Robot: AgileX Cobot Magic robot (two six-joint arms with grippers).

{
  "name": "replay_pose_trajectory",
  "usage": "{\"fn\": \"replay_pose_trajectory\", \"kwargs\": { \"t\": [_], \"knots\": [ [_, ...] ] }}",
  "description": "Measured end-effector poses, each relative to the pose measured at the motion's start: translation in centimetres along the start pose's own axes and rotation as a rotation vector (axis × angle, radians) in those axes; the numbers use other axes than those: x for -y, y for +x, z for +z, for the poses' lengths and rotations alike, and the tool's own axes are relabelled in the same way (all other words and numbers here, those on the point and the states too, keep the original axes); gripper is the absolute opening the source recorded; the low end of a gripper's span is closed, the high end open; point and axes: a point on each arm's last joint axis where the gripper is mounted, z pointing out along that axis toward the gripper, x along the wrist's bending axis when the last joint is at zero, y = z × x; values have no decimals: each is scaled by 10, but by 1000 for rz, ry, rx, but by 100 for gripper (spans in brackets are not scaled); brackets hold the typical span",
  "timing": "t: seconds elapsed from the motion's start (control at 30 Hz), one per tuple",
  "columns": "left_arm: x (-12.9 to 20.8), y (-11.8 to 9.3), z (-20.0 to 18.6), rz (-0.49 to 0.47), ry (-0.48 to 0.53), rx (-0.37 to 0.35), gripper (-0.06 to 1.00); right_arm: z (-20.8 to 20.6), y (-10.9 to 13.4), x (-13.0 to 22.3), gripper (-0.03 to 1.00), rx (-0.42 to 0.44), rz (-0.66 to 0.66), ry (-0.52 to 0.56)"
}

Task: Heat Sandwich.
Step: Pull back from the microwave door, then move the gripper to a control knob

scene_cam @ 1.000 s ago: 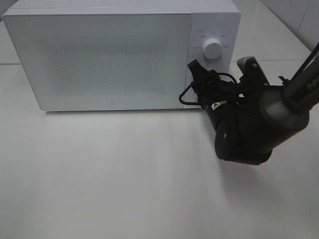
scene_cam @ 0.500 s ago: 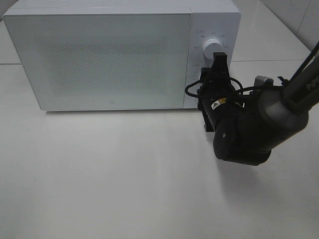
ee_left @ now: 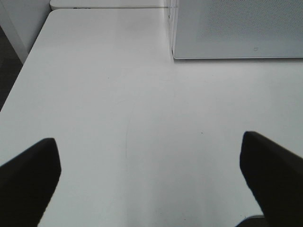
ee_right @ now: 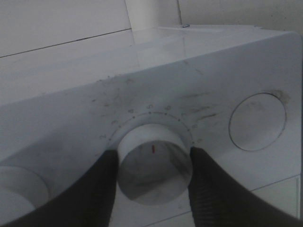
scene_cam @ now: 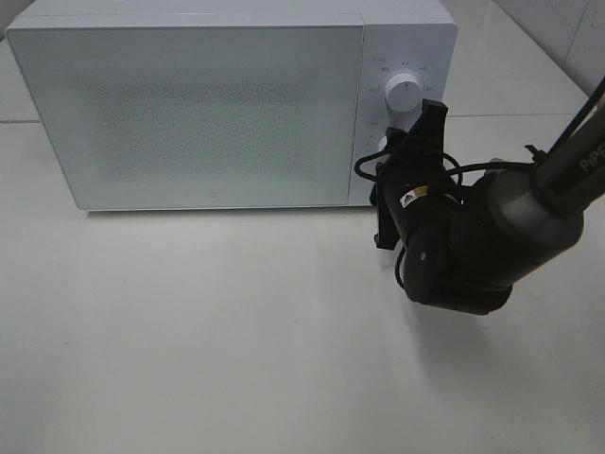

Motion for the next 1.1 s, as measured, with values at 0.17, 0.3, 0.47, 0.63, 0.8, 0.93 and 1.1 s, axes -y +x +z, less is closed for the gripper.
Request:
{"fn": "replay_pose_trajectory", "kwargs": {
  "t": [0.17,0.3,0.47,0.63,0.8,0.93,1.1],
  "knots": [
    [0,0,0,0,0,0,97,0,0,0,44,0,-3,3],
    [0,0,0,0,0,0,97,0,0,1,44,-1,-6,7],
    [0,0,0,0,0,0,97,0,0,1,44,-1,-8,9],
    [0,0,0,0,0,0,97,0,0,1,51,2,-20,13],
    [0,0,0,0,0,0,97,-1,-3,1,63,26,-46,13],
    [0,0,0,0,0,0,97,-1,-4,2,77,35,-58,22],
    [0,0,0,0,0,0,97,-2,-4,2,77,33,-64,30]
  ]
}}
